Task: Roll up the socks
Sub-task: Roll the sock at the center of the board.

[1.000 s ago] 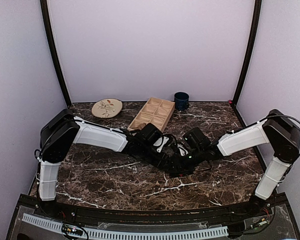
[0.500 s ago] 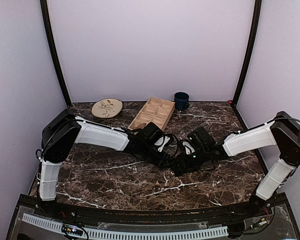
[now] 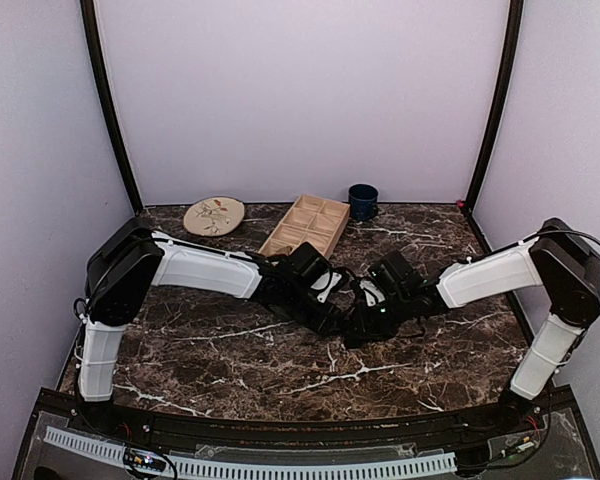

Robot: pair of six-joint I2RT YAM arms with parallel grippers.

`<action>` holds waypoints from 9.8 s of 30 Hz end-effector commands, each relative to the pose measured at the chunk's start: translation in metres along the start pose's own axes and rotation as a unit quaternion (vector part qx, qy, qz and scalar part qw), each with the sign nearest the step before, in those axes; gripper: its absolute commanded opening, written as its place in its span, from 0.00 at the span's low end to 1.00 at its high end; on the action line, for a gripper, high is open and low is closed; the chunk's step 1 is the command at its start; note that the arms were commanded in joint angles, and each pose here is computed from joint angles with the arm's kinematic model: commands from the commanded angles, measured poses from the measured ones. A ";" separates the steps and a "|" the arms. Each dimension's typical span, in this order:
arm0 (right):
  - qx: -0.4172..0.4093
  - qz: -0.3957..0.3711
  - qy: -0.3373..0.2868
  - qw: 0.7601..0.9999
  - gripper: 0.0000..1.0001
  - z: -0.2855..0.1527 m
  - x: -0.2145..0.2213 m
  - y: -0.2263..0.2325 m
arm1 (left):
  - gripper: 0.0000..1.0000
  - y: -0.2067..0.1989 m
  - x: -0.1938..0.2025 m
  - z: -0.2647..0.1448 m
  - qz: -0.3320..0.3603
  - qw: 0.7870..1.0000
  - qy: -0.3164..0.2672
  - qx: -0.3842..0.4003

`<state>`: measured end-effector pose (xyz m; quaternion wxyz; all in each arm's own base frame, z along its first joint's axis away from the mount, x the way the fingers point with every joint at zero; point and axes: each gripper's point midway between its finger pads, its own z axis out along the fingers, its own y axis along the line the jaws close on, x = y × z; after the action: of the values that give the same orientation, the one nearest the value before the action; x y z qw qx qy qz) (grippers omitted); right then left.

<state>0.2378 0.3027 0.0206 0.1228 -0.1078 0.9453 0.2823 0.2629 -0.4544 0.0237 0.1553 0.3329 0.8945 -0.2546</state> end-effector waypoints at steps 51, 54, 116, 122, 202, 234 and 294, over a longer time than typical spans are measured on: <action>-0.239 -0.041 0.241 0.940 0.12 0.037 0.063 0.081 | 0.51 -0.003 0.077 -0.076 -0.017 0.996 -0.006 0.084; -0.237 -0.046 0.242 0.940 0.12 0.037 0.063 0.080 | 0.51 -0.002 0.073 -0.078 -0.033 0.994 -0.017 0.100; -0.215 -0.054 0.242 0.944 0.19 0.040 0.058 0.076 | 0.00 0.002 0.102 -0.035 -0.079 0.983 0.036 0.161; -0.185 -0.051 0.236 0.953 0.26 0.039 0.058 0.068 | 0.00 0.015 0.108 -0.030 -0.096 0.987 0.043 0.123; 0.192 -0.373 -0.079 0.904 0.39 -0.045 0.033 0.078 | 0.00 0.023 0.116 -0.015 -0.116 0.982 0.122 0.087; 0.231 -0.415 -0.072 0.877 0.40 -0.012 0.052 0.082 | 0.00 0.018 0.130 -0.012 -0.111 0.974 0.164 0.108; 0.263 -0.436 -0.023 0.860 0.47 0.018 0.070 0.041 | 0.00 0.012 0.125 -0.016 -0.102 0.971 0.183 0.116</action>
<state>0.1593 0.3555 0.0260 0.3044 -0.4699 0.8280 -0.0303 0.2037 -0.4079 0.0186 -0.0034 0.3115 0.8728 -0.3757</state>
